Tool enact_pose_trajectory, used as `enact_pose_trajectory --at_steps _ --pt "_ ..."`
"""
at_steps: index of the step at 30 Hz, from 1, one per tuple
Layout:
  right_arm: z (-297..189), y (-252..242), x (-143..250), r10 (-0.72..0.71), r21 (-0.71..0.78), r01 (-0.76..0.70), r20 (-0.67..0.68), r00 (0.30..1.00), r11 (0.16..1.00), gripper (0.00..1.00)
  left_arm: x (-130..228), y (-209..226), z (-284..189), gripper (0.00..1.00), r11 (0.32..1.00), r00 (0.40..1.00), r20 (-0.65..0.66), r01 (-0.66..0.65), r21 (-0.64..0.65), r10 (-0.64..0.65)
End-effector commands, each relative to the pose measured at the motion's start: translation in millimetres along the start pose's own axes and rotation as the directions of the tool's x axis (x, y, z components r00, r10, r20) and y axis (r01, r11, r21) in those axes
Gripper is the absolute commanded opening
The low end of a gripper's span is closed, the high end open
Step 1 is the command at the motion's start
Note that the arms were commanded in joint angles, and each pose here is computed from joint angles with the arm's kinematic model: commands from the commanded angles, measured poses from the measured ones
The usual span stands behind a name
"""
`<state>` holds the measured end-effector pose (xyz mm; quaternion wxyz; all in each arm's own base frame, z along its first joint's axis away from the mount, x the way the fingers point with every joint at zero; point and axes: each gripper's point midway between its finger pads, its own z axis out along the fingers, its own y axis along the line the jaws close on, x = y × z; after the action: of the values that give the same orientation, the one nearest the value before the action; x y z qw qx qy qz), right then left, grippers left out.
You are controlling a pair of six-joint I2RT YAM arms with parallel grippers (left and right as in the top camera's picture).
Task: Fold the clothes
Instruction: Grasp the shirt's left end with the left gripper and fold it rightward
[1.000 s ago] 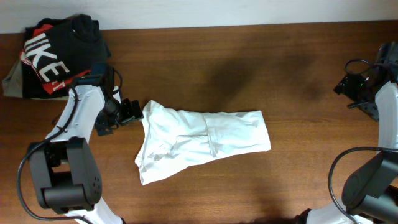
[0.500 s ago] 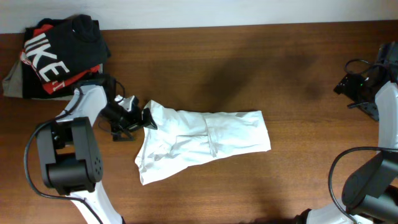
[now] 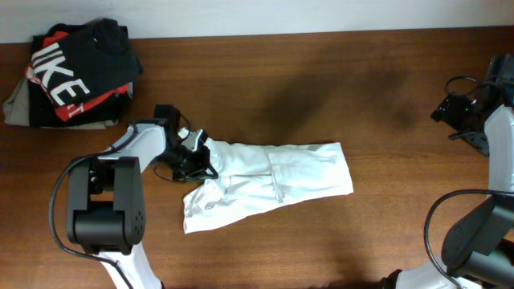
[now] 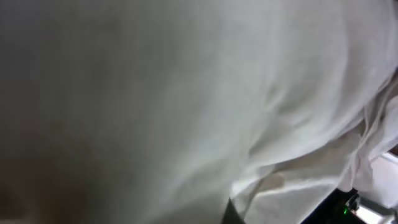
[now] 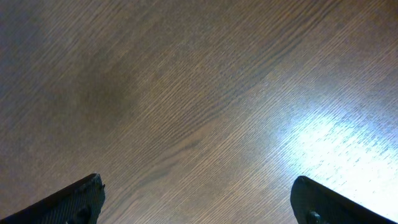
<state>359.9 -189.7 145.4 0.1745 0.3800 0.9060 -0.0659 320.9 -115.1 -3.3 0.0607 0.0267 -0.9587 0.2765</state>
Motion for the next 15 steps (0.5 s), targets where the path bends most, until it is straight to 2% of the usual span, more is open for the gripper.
enact_pose_trajectory --at_steps 1,4,5,6,11,15 --pt "1 -4 -2 0.011 0.024 -0.012 0.007 1.0 1.0 0.99 16 58 11 0.01 0.954 0.99 -0.032 0.126 -0.272 -0.14" --pt "1 -5 -2 0.011 0.024 -0.011 0.006 1.0 1.0 0.99 12 86 -20 0.01 0.891 0.975 0.003 0.202 -0.407 -0.22" --pt "1 -4 -2 0.011 0.024 -0.012 0.007 1.0 1.0 0.99 8 97 -40 0.01 0.852 0.962 0.035 0.257 -0.456 -0.271" --pt "1 -4 -2 0.011 0.024 -0.012 0.007 1.0 1.0 0.99 -3 110 -81 0.01 0.782 0.935 0.113 0.343 -0.521 -0.335" --pt "1 -4 -2 0.011 0.024 -0.012 0.007 1.0 1.0 0.99 -25 72 -145 0.01 0.786 0.933 0.2 0.361 -0.502 -0.3" --pt "1 -4 -2 0.011 0.024 -0.012 0.007 1.0 1.0 0.99 -15 19 -162 0.01 0.816 0.961 0.203 0.267 -0.512 -0.187"
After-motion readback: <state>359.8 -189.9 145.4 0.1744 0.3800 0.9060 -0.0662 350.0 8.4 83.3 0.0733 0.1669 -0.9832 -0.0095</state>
